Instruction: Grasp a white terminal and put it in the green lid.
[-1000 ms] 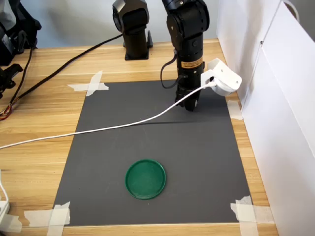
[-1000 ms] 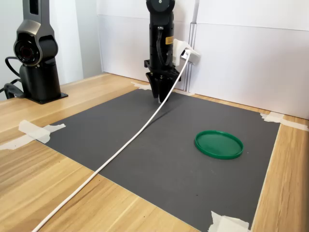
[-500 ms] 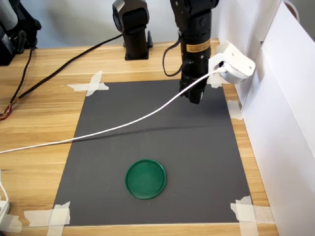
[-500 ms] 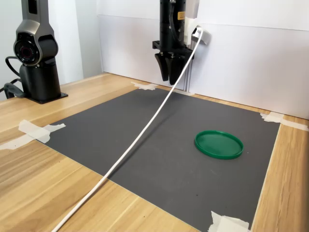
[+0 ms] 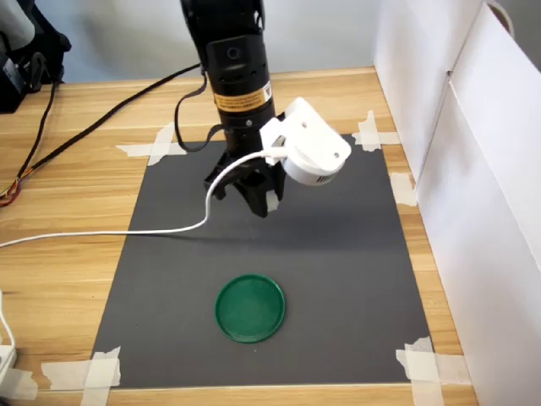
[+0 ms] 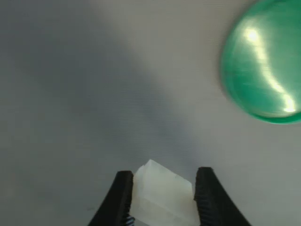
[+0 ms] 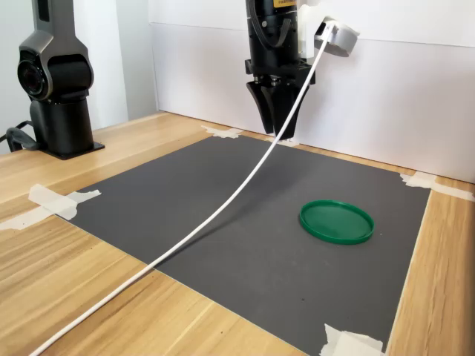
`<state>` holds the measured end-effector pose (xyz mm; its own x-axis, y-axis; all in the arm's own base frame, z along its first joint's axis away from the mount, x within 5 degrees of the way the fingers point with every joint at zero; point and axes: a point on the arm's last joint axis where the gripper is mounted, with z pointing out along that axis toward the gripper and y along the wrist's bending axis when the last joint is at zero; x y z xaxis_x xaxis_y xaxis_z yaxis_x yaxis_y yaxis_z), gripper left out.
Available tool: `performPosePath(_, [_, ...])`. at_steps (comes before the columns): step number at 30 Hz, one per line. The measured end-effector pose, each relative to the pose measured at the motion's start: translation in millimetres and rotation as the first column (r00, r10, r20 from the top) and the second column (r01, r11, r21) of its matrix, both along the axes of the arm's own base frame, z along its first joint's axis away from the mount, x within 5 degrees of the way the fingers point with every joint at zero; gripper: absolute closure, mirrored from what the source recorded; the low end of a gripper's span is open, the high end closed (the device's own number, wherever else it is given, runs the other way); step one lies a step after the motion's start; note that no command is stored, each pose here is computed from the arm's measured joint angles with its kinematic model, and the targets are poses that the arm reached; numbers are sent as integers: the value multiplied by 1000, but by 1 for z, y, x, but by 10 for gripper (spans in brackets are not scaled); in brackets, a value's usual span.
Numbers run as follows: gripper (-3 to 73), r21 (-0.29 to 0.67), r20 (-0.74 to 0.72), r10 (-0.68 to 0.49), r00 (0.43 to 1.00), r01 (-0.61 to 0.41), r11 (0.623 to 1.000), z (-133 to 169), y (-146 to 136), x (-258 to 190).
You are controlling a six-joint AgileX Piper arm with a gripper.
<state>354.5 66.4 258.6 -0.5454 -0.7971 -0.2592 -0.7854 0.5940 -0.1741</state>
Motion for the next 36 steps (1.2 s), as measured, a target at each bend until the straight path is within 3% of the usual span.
performPosePath(6, [392,-6,-7,-43,999,43,999,1,-15,34])
performPosePath(14, [392,-14,-24,-45,999,44,999,-10,-13,67])
performPosePath(25, [392,-51,-50,-79,996,77,996,-43,-15,84])
performPosePath(36, [380,-67,-33,-84,996,82,994,-51,-16,89])
